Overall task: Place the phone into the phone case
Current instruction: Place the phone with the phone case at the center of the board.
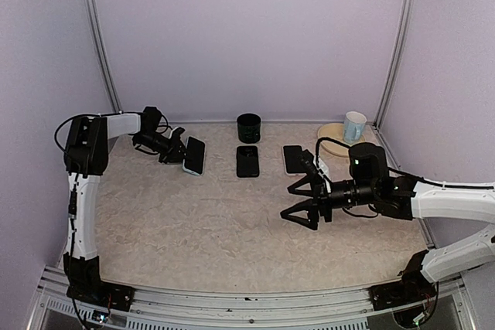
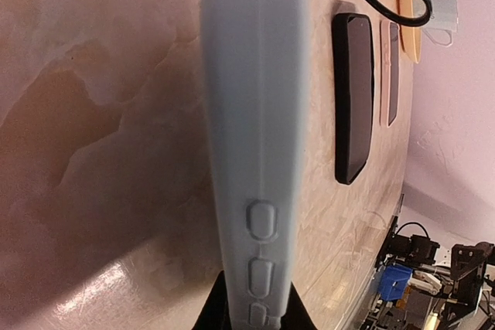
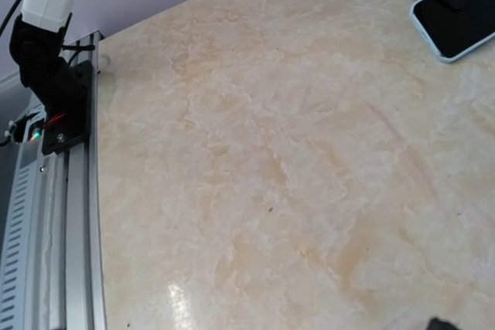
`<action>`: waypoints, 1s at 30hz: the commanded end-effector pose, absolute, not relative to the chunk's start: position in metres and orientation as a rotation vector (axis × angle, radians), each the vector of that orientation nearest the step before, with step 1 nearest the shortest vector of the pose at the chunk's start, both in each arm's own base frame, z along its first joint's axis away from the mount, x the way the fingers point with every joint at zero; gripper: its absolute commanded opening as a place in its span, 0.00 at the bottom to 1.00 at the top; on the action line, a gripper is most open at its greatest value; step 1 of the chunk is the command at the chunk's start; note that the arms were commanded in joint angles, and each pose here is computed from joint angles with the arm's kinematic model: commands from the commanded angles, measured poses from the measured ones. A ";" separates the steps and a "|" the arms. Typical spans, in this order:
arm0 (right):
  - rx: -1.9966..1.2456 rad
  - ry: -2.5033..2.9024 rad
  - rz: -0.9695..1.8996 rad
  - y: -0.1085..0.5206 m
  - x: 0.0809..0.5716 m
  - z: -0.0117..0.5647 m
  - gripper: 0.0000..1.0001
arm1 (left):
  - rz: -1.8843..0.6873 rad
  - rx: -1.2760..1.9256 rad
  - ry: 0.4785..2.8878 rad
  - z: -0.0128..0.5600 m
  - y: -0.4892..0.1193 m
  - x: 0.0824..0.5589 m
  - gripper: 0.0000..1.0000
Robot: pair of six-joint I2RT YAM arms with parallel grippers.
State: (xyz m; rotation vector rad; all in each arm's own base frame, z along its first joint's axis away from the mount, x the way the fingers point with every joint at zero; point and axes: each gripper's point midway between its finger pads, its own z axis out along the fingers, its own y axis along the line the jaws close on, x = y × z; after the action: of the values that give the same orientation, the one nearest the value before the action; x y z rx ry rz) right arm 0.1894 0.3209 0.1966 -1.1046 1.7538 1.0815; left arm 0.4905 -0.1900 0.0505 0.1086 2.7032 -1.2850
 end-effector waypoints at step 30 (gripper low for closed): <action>-1.084 1.733 1.091 0.321 0.191 0.197 1.00 | -1.152 0.022 2.663 0.068 -0.159 0.521 0.24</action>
State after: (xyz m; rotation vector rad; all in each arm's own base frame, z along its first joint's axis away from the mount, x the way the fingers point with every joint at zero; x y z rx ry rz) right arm 0.1895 0.3212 0.1967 -1.0967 1.7442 1.0879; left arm 0.5122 -0.1665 0.0512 0.0201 2.7018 -1.1919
